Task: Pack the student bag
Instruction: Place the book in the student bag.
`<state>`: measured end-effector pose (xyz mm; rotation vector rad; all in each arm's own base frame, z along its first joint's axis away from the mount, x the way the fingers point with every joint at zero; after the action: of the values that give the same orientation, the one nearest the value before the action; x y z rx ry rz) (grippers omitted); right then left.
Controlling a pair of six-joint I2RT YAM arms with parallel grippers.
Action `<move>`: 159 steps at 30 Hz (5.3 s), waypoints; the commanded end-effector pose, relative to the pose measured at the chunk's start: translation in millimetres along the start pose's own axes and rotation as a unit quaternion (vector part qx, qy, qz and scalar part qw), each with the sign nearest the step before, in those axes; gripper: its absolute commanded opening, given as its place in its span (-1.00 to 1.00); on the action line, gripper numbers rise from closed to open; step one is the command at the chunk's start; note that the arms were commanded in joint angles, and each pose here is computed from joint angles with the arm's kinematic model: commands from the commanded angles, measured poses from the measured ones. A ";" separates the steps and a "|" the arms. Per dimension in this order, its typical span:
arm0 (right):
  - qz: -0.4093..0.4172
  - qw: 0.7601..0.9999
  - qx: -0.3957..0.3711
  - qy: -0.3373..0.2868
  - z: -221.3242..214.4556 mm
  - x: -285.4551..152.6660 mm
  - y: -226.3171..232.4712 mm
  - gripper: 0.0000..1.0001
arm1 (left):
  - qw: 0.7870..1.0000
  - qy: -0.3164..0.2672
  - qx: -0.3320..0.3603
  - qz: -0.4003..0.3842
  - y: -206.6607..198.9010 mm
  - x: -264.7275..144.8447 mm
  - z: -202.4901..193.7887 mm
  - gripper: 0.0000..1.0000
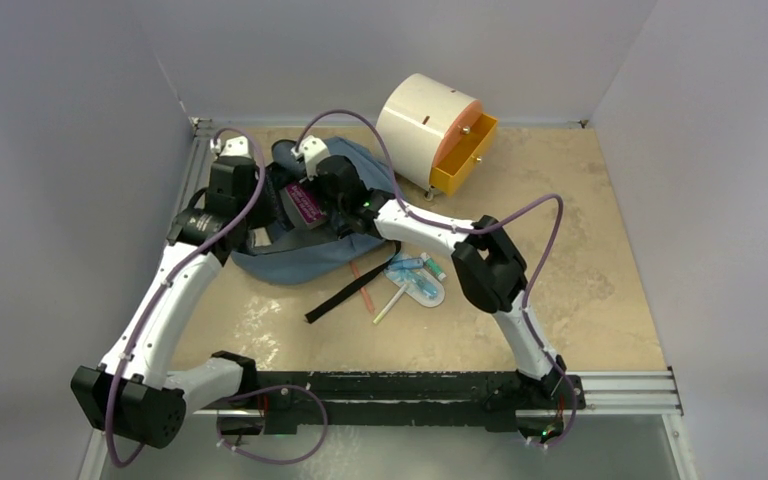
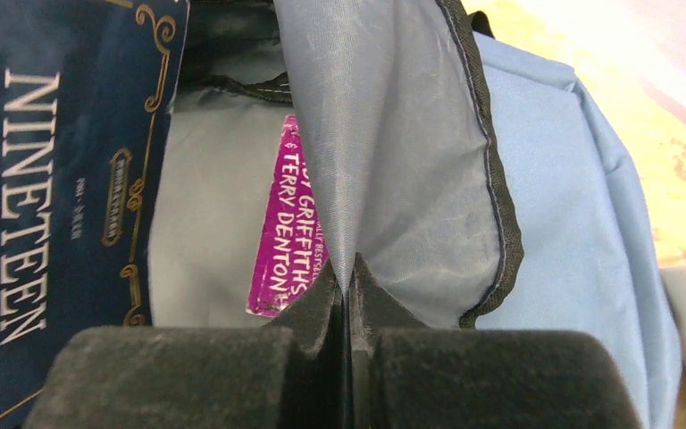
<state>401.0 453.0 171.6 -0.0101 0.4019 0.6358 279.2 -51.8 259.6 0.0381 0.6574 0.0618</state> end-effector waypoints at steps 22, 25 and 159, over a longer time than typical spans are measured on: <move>0.045 0.980 0.141 -0.131 111.4 -47.4 0.1 -1.00 | 0.949 -0.061 -0.242 -0.194 10.2 41.4 62.5 -1.00; 0.054 0.979 0.145 -0.135 115.7 -49.6 0.8 -1.00 | 0.944 -0.052 -0.250 -0.210 5.4 47.0 56.2 -1.00; 0.055 0.945 0.319 -0.036 44.0 -83.5 -60.2 0.47 | 0.985 0.054 -0.163 0.028 69.9 55.2 -56.1 0.41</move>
<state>388.4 364.7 230.3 0.5156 0.4898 0.5785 277.2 28.1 186.6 -0.2287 0.7787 0.2778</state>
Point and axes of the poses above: each gripper's point midway between its finger pads, its own x axis out along the fingers, its own y axis along the line the jaws close on, z = x × y, the point moved 4 cm from there along -x, back along the fingers, and after that the axes turned 14 degrees about x, right-handed, at the moved point
